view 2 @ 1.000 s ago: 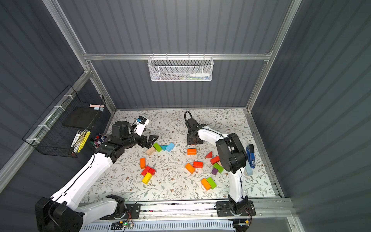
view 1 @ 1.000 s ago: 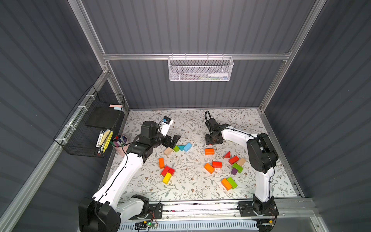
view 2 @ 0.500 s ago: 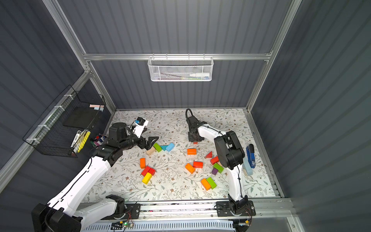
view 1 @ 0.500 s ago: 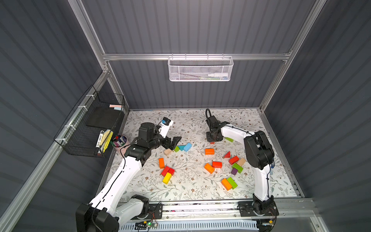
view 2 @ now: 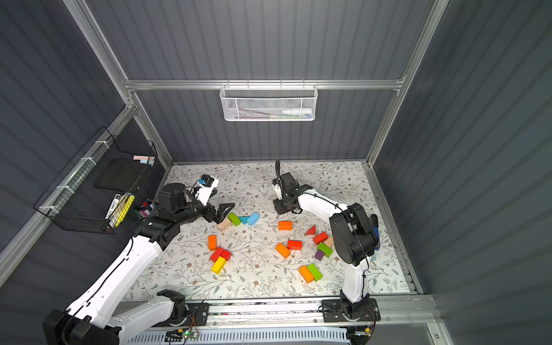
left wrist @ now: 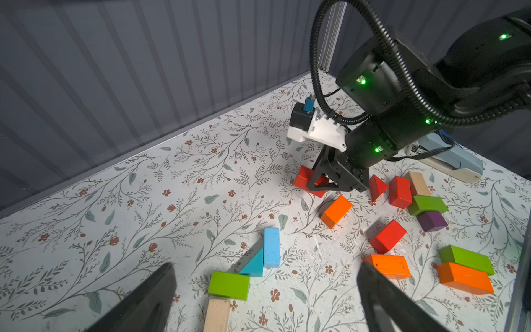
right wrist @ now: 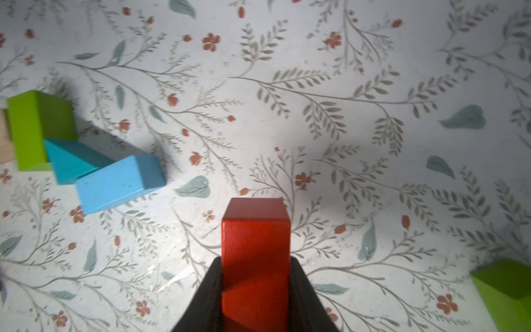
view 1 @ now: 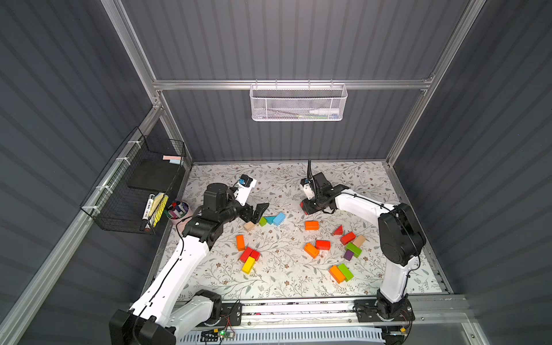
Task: Assemble a heart with building blocks
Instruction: Pick up the building block from the center of the board, then assemble the building block at the center of the board.
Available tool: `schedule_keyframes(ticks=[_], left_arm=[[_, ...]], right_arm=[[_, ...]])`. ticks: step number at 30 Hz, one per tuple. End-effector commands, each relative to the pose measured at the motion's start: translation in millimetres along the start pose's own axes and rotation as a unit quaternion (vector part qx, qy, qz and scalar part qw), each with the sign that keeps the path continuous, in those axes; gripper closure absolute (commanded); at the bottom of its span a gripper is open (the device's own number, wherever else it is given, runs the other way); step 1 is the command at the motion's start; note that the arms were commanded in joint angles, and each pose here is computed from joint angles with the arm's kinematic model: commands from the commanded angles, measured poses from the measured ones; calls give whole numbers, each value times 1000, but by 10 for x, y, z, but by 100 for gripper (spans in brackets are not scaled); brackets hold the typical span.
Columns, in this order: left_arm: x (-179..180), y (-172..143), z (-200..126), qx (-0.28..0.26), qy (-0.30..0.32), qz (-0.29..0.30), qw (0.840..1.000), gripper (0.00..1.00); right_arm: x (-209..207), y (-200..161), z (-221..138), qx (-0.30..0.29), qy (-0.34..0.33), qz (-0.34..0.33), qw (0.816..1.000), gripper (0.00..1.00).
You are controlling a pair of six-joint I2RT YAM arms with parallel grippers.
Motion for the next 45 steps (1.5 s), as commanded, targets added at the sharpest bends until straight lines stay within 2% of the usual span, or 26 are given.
schedule_keyframes(ticks=[1, 6, 8, 19, 41, 45], left_arm=[[-5, -36, -31, 2, 4, 6, 1000, 1], [2, -45, -16, 7, 4, 8, 1000, 1], [4, -42, -14, 7, 5, 8, 1000, 1], [5, -43, -10, 6, 5, 6, 1000, 1], [12, -65, 37, 12, -1, 0, 1000, 1], [8, -61, 34, 11, -2, 1, 1000, 1]], right_arm=[[290, 12, -25, -3, 36, -67, 997, 85], [567, -78, 63, 13, 40, -128, 991, 85], [614, -167, 112, 33, 43, -136, 989, 85], [698, -181, 349, 62, 48, -174, 982, 85], [728, -92, 567, 77, 38, -187, 979, 85], [744, -93, 575, 77, 39, -188, 978, 82]])
Point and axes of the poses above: each gripper's point midway between its finger pads, its own z axis out along the fingers, its own x axis along the line the jaws close on, y = z × x, the point moved 3 cm from there along -z, back along the fingers, and after that the axes turned 10 degrees about -z, right-handed, at the moved point
